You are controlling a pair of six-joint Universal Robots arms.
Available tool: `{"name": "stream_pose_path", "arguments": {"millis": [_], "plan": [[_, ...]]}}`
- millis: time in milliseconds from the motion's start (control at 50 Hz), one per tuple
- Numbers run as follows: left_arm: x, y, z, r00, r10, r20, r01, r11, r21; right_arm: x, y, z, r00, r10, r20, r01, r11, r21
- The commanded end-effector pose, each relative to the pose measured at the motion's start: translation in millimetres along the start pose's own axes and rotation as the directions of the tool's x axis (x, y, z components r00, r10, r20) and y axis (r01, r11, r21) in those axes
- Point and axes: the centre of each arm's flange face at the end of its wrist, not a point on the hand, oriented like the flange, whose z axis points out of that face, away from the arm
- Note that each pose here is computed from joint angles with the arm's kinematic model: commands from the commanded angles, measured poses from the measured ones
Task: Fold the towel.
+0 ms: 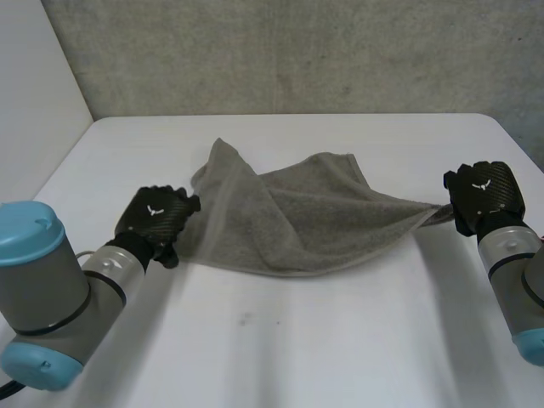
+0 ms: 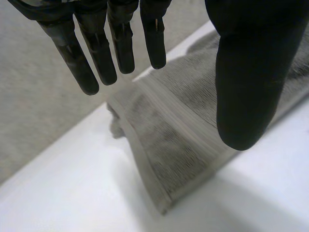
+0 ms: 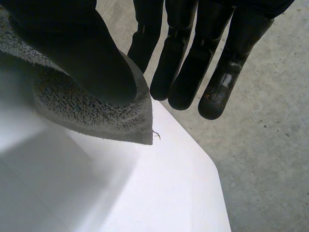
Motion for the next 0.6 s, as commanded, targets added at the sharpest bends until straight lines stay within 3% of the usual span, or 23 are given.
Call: {"name": "stream_pose_path", "arguments": {"millis": [20, 600], "plan": [[-5.6, 17.2, 15.4, 0.997, -0.03, -0.072, 0.027, 0.999, -0.033, -0.1, 1.1, -0.6, 1.0, 0.0, 0.002, 0.0, 1.0, -0.004], [-13.3, 45.6, 67.1, 0.996, -0.046, -0.08, 0.039, 0.996, -0.078, -7.9, 7.4, -4.0, 1.0, 0.001, 0.027, 0.0, 1.0, -0.025]]}}
